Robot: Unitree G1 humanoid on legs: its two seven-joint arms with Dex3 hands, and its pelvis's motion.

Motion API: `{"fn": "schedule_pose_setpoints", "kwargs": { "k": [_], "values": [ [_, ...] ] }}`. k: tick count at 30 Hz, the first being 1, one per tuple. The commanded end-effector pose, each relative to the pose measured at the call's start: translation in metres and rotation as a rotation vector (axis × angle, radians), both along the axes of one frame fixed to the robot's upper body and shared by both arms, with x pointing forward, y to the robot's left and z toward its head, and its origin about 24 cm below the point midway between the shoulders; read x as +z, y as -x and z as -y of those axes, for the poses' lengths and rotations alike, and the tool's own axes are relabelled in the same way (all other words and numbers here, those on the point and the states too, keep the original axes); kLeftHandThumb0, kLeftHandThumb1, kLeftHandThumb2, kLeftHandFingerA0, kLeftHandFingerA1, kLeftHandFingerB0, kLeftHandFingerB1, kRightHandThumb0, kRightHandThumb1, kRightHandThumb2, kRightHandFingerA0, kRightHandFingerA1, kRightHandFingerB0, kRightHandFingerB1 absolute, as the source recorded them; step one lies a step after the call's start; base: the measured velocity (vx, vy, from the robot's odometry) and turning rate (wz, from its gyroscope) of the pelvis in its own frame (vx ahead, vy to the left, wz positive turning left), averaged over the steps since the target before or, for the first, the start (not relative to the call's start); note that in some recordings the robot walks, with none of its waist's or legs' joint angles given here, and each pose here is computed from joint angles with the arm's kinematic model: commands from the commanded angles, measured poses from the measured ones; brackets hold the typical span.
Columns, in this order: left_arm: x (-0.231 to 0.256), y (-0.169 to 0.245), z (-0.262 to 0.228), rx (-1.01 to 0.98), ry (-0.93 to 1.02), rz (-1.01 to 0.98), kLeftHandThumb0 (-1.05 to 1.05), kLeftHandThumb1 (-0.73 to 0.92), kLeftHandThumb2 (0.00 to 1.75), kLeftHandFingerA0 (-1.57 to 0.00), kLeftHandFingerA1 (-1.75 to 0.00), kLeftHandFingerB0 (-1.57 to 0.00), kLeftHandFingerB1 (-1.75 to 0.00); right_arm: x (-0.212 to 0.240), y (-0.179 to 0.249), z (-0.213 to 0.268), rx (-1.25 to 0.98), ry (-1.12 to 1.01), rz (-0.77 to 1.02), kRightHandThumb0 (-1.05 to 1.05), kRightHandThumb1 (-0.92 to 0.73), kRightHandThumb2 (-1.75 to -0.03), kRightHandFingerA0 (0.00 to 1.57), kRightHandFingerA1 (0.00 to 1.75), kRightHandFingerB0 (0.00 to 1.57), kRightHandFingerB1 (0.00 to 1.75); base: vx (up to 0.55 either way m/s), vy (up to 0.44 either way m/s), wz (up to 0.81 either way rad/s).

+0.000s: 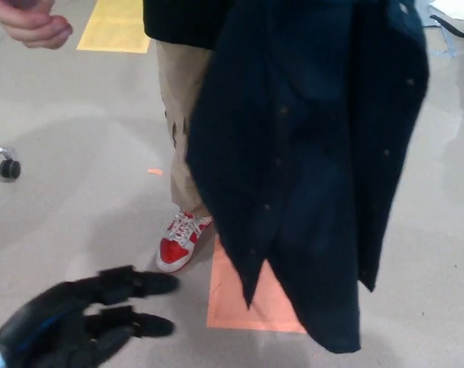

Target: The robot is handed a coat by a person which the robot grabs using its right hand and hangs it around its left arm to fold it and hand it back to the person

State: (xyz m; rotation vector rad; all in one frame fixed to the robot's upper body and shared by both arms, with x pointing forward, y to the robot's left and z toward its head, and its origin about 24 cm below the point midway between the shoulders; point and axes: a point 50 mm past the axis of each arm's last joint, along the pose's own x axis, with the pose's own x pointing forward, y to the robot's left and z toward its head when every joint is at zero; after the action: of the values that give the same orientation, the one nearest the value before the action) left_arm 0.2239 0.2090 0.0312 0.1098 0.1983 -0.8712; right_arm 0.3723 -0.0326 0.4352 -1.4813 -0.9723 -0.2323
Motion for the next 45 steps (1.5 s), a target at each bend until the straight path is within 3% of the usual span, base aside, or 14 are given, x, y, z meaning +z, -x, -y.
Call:
{"fn": "schedule_pose_setpoints", "kwargs": {
  "k": [1, 12, 15, 16, 17, 19, 21, 25, 27, 35, 37, 42, 43, 45],
  "values": [
    [0.006, -0.002, 0.035, -0.232, 0.036, -0.115, -0.69, 0.8, 0.65, -0.41, -0.43, -0.31, -0.37, 0.03, 0.045, -0.056, 0.34, -0.058, 0.1, -0.18, -0.57, -0.57, 0.96, 0.87, 0.89, 0.59, 0.0, 0.0, 0.0],
    [0.004, -0.027, 0.087, -0.285, 0.014, -0.122, -0.72, 0.65, 0.9, -0.32, -0.51, -0.24, -0.47, 0.008, 0.067, -0.099, 0.642, 0.085, -0.082, -0.35, -0.81, -0.65, 0.72, 0.53, 0.63, 0.48, 0.0, 0.0, 0.0],
    [0.008, -0.037, 0.108, -0.29, 0.062, -0.145, -0.63, 0.78, 0.62, -0.35, -0.43, -0.27, -0.37, 0.013, 0.078, -0.106, 0.706, 0.1, -0.113, -0.33, -0.82, -0.64, 0.8, 0.59, 0.69, 0.5, 0.0, 0.0, 0.0],
    [0.009, -0.039, 0.113, -0.285, 0.072, -0.152, -0.59, 0.57, 0.98, -0.33, -0.57, -0.14, -0.47, 0.014, 0.08, -0.106, 0.721, 0.094, -0.115, -0.32, -0.81, -0.64, 0.78, 0.6, 0.69, 0.5, 0.0, 0.0, 0.0],
    [0.012, -0.043, 0.122, -0.28, 0.086, -0.156, -0.63, 0.76, 0.62, -0.34, -0.42, -0.26, -0.37, 0.016, 0.085, -0.106, 0.758, 0.091, -0.089, -0.25, -0.74, -0.61, 0.81, 0.62, 0.74, 0.55, 0.0, 0.0, 0.0],
    [0.015, -0.049, 0.132, -0.278, 0.083, -0.14, -0.64, 0.76, 0.62, -0.33, -0.41, -0.25, -0.36, 0.018, 0.09, -0.106, 0.783, 0.096, -0.08, -0.24, -0.73, -0.61, 0.82, 0.65, 0.74, 0.56, 0.0, 0.0, 0.0],
    [0.025, -0.059, 0.151, -0.268, 0.092, -0.08, -0.7, 0.65, 0.89, -0.27, -0.5, -0.2, -0.46, 0.026, 0.098, -0.108, 0.77, 0.144, -0.065, -0.31, -0.85, -0.64, 0.94, 0.91, 0.79, 0.68, 0.0, 0.0, 0.0],
    [0.04, -0.078, 0.182, -0.228, 0.085, -0.03, -0.67, 0.76, 0.62, -0.3, -0.39, -0.23, -0.33, 0.037, 0.113, -0.111, 0.757, 0.203, -0.033, -0.3, -0.88, -0.65, 1.02, 1.02, 0.88, 0.73, 0.0, 0.0, 0.0],
    [0.048, -0.089, 0.194, -0.176, 0.096, -0.006, -0.64, 0.72, 0.61, -0.33, -0.37, -0.27, -0.32, 0.037, 0.12, -0.111, 0.78, 0.236, 0.018, -0.14, -0.7, -0.63, 0.91, 1.53, 0.83, 1.03, 0.0, 0.0, 0.0],
    [0.077, -0.141, 0.205, 0.098, -0.018, 0.135, -0.78, 0.66, 0.98, -0.01, -0.31, -0.09, -0.28, 0.035, 0.14, -0.108, 0.849, 0.218, -0.02, -0.27, -0.83, -0.64, 1.05, 0.9, 0.89, 0.71, 0.0, 0.0, 0.0],
    [0.096, -0.163, 0.186, 0.26, -0.066, 0.194, -0.8, 0.7, 1.03, 0.0, -0.29, -0.13, -0.29, 0.032, 0.143, -0.101, 0.869, 0.2, -0.037, -0.31, -0.83, -0.68, 1.0, 1.5, 0.81, 1.18, 0.0, 0.0, 0.0],
    [0.119, -0.186, 0.139, 0.424, -0.069, 0.232, -0.85, 0.71, 1.05, 0.0, -0.29, -0.12, -0.27, 0.032, 0.149, -0.084, 0.865, 0.226, 0.002, -0.31, -0.81, -0.66, 1.08, 1.41, 0.96, 0.97, 0.0, 0.0, 0.0],
    [0.123, -0.19, 0.126, 0.46, -0.072, 0.244, -0.37, 0.49, 1.08, 0.0, -0.5, 0.0, -0.48, 0.035, 0.151, -0.078, 0.846, 0.21, -0.012, -0.33, -0.83, -0.65, 1.09, 0.76, 1.03, 0.72, 0.0, 0.0, 0.0],
    [0.13, -0.196, 0.101, 0.534, -0.085, 0.252, -0.71, 0.86, 0.66, -0.17, -0.3, -0.19, -0.29, 0.042, 0.154, -0.065, 0.802, 0.183, -0.018, -0.34, -0.84, -0.68, 1.11, 0.61, 1.04, 0.66, 0.0, 0.0, 0.0]
  ]
}}
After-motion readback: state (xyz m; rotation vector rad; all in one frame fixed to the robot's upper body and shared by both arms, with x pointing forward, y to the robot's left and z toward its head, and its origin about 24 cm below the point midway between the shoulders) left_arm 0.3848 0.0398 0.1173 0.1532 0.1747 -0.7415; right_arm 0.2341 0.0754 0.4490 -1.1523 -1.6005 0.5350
